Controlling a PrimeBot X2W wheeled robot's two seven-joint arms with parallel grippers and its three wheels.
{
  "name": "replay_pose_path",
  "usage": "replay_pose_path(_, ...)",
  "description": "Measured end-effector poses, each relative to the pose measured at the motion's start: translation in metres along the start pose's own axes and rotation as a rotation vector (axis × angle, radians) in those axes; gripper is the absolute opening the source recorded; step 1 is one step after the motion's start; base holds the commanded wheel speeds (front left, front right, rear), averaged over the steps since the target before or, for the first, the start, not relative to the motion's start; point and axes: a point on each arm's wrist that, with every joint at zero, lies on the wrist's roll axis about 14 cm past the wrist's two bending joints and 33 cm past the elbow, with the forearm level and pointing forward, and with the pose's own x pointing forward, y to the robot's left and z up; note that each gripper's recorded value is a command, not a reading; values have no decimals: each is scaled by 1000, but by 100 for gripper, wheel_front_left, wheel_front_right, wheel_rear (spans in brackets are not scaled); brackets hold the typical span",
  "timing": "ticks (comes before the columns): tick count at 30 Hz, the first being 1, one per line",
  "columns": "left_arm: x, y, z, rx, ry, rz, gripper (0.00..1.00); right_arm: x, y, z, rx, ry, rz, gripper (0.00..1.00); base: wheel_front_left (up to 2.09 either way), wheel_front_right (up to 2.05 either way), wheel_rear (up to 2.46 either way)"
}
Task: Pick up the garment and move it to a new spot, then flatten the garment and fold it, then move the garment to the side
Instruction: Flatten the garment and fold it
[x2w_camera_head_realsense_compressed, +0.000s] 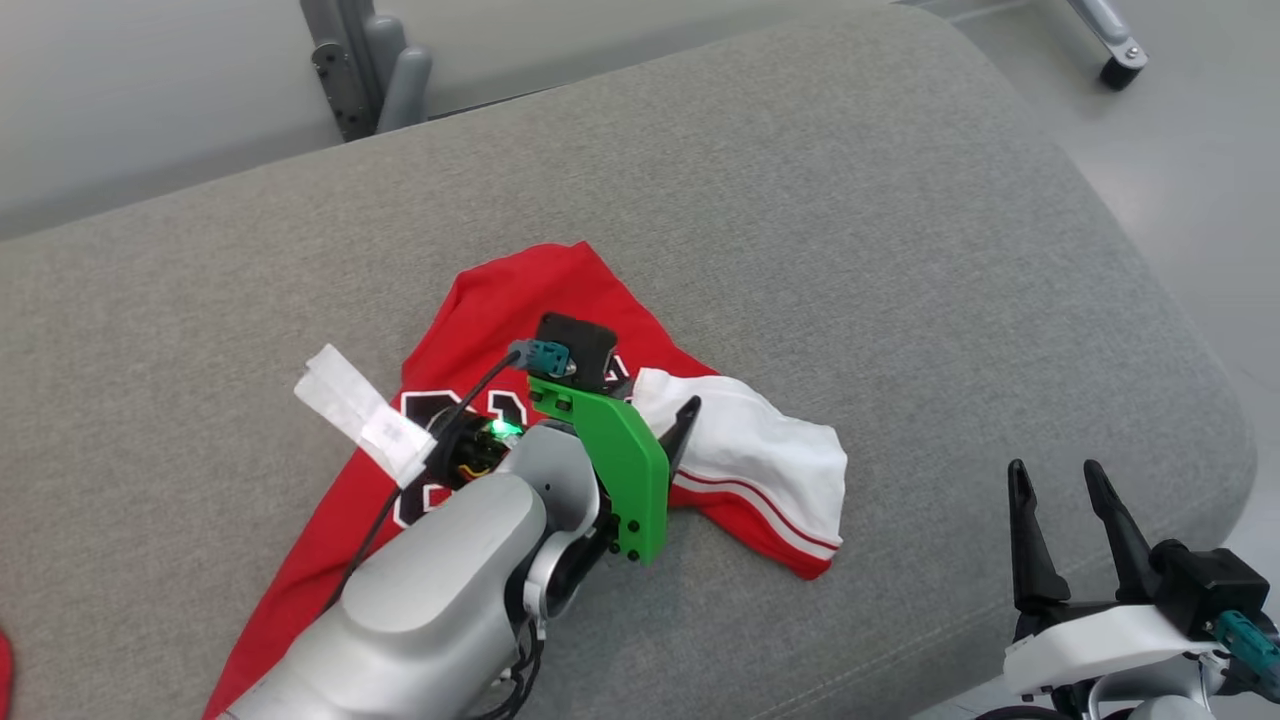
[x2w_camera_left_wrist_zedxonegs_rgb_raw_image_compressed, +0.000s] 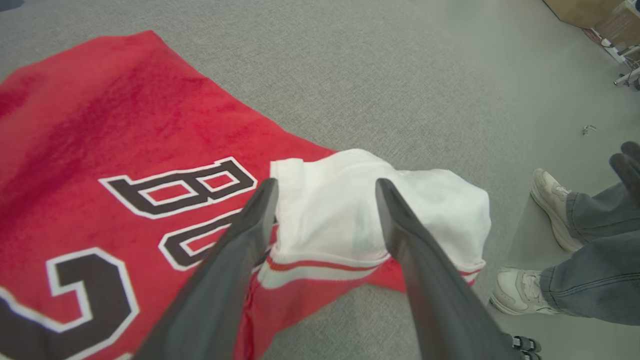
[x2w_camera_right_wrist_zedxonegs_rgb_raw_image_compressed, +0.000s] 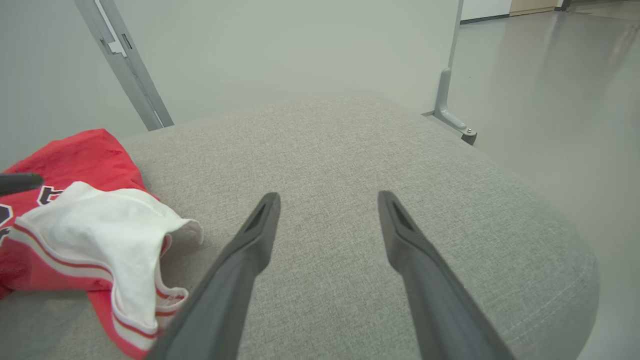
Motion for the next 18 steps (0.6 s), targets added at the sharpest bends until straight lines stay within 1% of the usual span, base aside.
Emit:
replay_pose_path(3, 11, 7, -8, 10, 38, 19, 100, -7, -11, 2, 0, -3, -36, 100, 0, 0, 0)
replay_pose_path(8, 22, -3, -14, 0, 69, -23, 100, -16, -22, 2, 5, -2, -73, 100, 0, 0, 0)
replay_pose_path(12, 25, 3, -17, -16, 72, -9, 100, -14, -19, 1, 12, -2, -63, 100, 0, 0, 0)
replay_pose_path(15, 26, 16, -5, -25, 29, 29, 100, -10, -16, 4, 13, -10, -54, 100, 0, 0, 0)
replay_pose_path(18, 26, 26, -7, -33, 41, 51, 100, -10, -15, 4, 11, -10, -50, 100, 0, 0, 0)
